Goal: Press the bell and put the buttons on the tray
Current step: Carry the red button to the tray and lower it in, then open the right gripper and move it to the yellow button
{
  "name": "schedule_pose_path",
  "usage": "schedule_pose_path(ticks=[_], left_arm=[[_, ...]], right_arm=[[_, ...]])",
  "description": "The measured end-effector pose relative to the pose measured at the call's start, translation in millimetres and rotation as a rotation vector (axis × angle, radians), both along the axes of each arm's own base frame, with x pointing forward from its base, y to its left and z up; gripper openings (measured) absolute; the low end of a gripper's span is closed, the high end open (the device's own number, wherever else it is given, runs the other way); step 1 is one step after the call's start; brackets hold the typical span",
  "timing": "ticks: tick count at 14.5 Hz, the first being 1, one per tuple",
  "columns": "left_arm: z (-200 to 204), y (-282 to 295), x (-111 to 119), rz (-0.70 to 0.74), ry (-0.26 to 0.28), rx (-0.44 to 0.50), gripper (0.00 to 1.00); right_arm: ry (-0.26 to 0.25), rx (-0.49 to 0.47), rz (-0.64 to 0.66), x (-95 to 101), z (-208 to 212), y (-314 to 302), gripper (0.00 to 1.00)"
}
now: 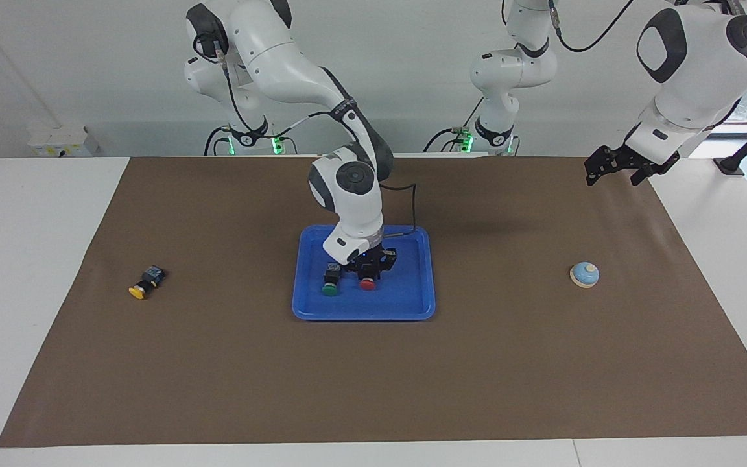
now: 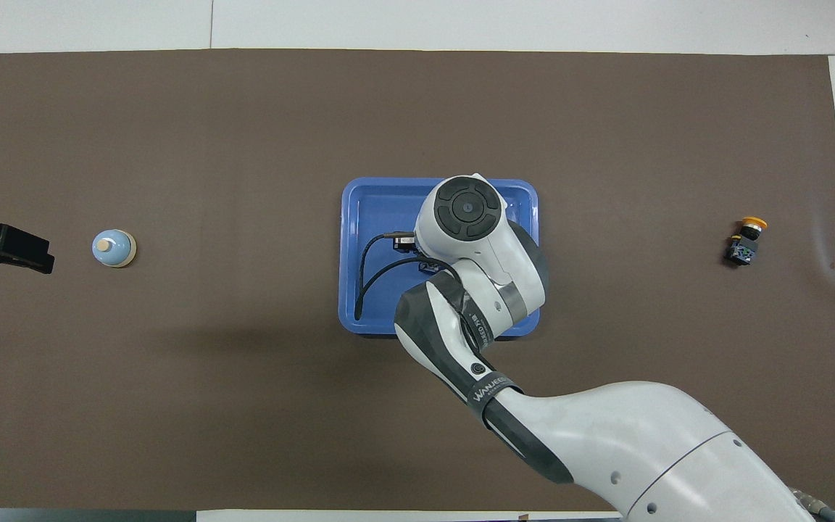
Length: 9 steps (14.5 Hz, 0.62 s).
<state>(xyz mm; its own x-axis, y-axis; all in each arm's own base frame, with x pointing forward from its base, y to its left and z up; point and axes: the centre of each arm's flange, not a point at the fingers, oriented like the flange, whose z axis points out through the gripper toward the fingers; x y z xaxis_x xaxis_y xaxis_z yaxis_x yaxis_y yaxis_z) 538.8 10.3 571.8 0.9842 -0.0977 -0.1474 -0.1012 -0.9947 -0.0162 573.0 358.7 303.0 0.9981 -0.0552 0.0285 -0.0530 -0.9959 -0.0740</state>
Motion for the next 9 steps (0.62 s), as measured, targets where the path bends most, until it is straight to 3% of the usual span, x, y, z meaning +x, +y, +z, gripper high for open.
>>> schedule_pose_path(ticks=[4,9], left_arm=[[0.0,0.0,0.0,0.0,0.0,0.0,1.0],[0.0,0.0,0.0,0.0,0.0,0.0,1.0]], right_arm=[[0.031,-0.026,-0.086,10.7,40.9,-13.0,0.98],[-0.001,-0.036,-0.222,58.0,136.1,-155.9,1.0]])
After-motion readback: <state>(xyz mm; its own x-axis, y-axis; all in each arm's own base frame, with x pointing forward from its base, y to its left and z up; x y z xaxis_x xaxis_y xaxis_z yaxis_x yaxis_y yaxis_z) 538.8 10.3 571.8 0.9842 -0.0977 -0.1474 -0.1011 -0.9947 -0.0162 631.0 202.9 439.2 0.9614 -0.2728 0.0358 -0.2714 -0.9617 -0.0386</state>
